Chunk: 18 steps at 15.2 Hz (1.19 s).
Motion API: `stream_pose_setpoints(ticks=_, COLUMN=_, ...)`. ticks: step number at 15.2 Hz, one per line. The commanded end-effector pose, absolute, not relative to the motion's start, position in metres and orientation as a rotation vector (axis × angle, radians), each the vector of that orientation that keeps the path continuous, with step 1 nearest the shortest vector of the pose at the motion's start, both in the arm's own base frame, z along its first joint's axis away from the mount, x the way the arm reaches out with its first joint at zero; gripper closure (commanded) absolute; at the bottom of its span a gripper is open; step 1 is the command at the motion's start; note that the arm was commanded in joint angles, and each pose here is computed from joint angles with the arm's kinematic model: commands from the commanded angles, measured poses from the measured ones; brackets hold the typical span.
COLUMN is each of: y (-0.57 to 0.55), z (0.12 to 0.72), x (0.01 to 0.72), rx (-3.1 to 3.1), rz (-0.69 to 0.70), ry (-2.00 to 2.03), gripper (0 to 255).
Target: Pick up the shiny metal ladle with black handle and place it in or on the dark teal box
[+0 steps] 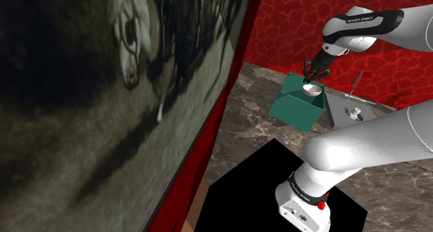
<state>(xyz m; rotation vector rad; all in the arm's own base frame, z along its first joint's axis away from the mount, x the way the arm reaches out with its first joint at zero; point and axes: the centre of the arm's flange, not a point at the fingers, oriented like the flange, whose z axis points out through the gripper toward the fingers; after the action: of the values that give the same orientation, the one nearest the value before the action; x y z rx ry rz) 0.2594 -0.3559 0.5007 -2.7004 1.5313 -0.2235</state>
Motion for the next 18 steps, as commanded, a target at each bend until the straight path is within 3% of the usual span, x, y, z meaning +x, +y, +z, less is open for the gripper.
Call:
stream_pose_setpoints(ticks=1, y=-0.356, z=0.491, x=0.259, rx=-2.701, rz=-0.224, ry=1.531, gripper=255)
stream_pose_setpoints(ticks=10, y=-0.356, z=0.480, x=0.259, rx=-2.701, rz=-0.224, ry=1.531, gripper=255)
stream_pose_setpoints(ticks=11, y=-0.356, z=0.480, x=0.259, rx=-2.701, rz=-0.224, ry=1.531, gripper=0)
stream_pose_setpoints(ticks=16, y=-0.356, z=0.480, x=0.259, rx=-2.701, rz=-0.224, ry=1.531, gripper=0)
stream_pose_setpoints(ticks=18, y=-0.354, z=0.506, x=0.255, rx=-2.701, rz=-0.224, ry=1.531, gripper=0)
